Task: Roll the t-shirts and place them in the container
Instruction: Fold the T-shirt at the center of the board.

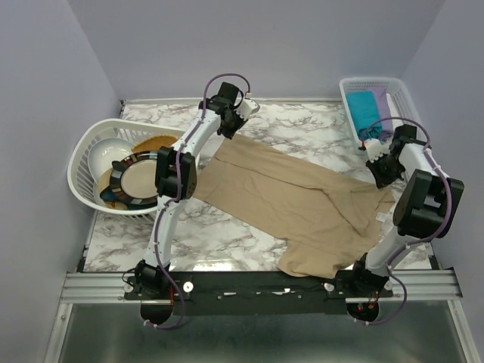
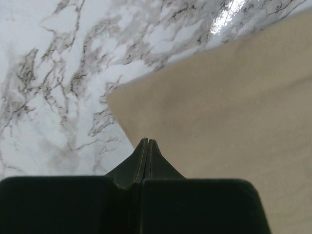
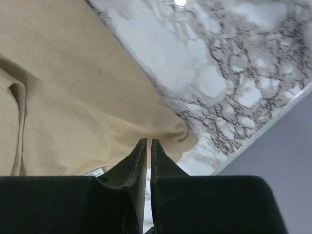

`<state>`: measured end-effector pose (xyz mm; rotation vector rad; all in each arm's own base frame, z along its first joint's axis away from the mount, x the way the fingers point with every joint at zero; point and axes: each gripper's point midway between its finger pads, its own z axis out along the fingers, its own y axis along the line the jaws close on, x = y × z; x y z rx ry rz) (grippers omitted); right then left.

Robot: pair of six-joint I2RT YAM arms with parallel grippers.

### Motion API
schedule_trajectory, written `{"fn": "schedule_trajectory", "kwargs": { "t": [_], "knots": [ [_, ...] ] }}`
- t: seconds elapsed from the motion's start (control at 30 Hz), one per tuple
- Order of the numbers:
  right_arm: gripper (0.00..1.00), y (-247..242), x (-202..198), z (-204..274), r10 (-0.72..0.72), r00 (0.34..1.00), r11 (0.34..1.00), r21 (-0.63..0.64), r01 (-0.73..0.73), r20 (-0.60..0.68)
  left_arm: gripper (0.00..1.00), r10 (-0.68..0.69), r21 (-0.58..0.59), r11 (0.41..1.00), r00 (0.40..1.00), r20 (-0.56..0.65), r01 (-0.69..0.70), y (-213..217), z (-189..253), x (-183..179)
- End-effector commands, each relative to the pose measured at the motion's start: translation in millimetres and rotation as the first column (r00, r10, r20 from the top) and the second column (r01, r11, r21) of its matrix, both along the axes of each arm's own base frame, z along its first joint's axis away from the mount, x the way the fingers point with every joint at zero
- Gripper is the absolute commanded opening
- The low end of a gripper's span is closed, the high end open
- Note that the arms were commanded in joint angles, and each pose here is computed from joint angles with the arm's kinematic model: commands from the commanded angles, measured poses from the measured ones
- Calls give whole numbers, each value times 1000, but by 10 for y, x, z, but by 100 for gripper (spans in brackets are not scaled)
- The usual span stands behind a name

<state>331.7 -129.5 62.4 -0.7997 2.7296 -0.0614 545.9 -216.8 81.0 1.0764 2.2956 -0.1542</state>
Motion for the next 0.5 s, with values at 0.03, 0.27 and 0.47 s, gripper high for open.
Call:
{"fn": "schedule_trajectory", "kwargs": {
  "t": [0.03,0.27,0.47],
  "knots": [
    [14,-36,21,-319,124,991,986,-102,-129,-55,0,49,-1,999,987,-150,-49,-14,-441,-200],
    [13,-218,208,-561,200,976,948,-237,-214,-84,0,88,50,996,978,-192,-80,58,-656,-235],
    [11,-437,588,-533,195,980,925,-323,-200,-48,0,126,96,989,979,-159,-112,141,-747,-121]
  ]
}}
